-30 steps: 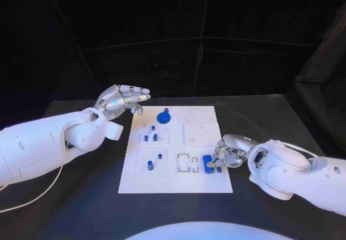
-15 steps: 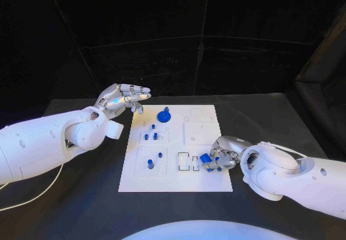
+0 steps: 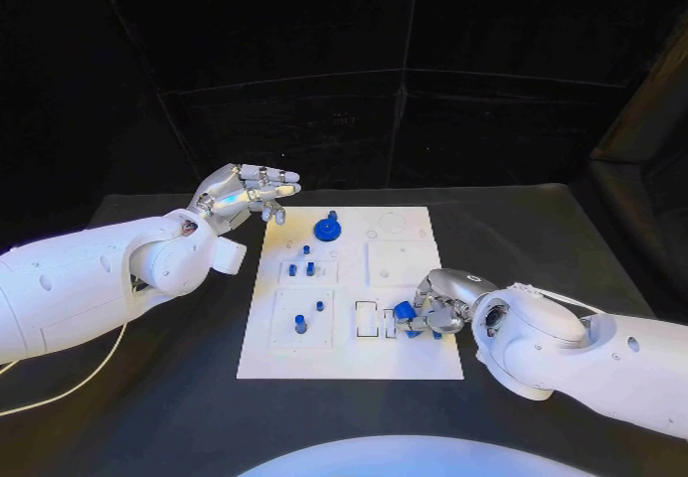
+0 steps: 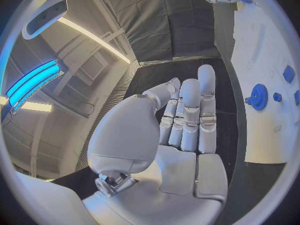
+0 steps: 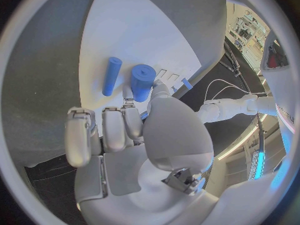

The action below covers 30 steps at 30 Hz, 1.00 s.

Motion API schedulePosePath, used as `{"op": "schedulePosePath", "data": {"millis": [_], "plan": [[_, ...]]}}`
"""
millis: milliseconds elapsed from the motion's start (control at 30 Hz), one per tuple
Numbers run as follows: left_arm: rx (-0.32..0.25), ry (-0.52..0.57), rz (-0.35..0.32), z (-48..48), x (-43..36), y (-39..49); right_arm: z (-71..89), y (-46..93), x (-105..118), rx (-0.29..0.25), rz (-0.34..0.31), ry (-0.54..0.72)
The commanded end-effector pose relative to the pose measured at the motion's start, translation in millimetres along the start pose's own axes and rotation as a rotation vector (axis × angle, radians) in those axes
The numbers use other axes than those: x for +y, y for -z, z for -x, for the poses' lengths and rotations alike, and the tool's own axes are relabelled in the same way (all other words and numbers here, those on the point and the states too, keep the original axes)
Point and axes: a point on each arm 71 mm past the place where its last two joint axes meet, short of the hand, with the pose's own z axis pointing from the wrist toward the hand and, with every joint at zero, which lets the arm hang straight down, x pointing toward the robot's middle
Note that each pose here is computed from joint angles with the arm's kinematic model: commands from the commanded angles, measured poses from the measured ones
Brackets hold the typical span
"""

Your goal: Assemble the parts on the task board

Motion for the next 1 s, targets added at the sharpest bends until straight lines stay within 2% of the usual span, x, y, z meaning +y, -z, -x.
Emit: {"op": "schedulePosePath", "data": {"millis": [33, 200, 367, 500, 833, 900, 1000], "plan": [[0.010, 0.009, -0.009, -1.1, -1.5, -0.3, 5.2, 3.9, 0, -0.089, 0.009, -0.065], [0.013, 0.011, -0.008, -1.8, -1.2, -1.0, 10.8, 11.7, 5, -0.151, 0.044, -0.119], [0.014, 0.011, -0.007, -2.3, -0.6, -1.7, 11.8, 16.4, 11, -0.161, 0.062, -0.148], [0.015, 0.012, -0.006, -2.7, -0.3, -1.8, 7.8, 14.2, 18, -0.126, 0.071, -0.159], [0.022, 0.014, -0.005, -5.5, 0.1, -2.8, -12.9, -2.6, 42, 0.045, 0.059, -0.148], [0.023, 0.015, -0.005, -6.1, 0.1, -2.9, -15.7, -5.0, 45, 0.065, 0.049, -0.148], [0.024, 0.015, -0.005, -6.5, 0.1, -3.0, -17.2, -8.2, 48, 0.066, 0.034, -0.146]]}}
